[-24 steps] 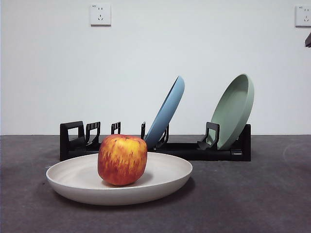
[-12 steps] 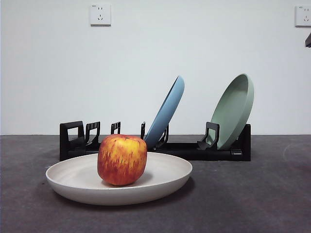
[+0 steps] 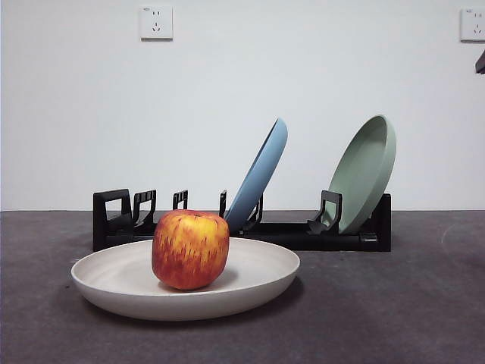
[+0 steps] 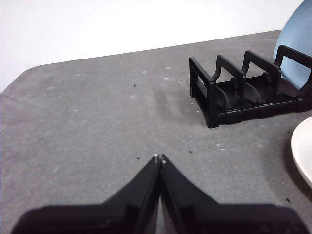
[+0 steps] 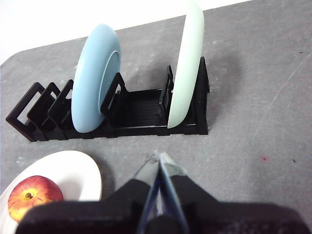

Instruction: Take the yellow plate from the plate rack,put the plate on the table,take the apple from the table,put the apple in the plate

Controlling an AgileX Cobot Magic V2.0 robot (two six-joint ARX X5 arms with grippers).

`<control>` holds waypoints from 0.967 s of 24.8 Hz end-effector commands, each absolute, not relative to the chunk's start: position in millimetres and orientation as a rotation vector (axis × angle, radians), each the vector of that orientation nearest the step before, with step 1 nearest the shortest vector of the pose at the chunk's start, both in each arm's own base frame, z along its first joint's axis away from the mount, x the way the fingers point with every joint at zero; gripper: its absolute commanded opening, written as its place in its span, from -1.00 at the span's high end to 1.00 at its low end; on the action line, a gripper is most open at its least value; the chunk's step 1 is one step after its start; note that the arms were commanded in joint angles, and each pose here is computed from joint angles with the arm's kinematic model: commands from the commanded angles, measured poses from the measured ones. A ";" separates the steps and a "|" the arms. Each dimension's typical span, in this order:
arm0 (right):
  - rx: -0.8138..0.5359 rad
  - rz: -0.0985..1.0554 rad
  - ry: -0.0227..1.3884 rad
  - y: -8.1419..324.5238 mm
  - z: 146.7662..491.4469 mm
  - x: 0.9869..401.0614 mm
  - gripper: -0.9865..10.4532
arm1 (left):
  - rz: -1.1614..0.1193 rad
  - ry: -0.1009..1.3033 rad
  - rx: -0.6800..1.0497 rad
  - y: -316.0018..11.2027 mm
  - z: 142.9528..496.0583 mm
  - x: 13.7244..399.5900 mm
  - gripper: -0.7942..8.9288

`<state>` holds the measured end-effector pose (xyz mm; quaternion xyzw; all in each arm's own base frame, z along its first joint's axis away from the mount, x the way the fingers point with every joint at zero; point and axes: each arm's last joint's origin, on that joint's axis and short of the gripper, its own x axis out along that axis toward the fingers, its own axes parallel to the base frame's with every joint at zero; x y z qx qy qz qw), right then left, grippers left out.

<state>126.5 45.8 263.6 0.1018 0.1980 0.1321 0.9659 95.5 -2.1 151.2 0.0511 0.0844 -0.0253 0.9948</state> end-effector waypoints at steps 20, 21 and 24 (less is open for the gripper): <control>0.018 0.231 0.208 22.1 270.7 100.6 0.83 | -0.047 0.180 0.094 -1.9 146.9 96.0 0.84; 0.024 0.218 0.183 17.6 267.9 95.6 0.83 | -0.047 0.180 0.094 -1.9 146.9 96.0 0.84; 0.035 0.130 0.125 7.8 252.8 86.7 0.83 | -0.047 0.180 0.094 -1.9 146.9 96.0 0.84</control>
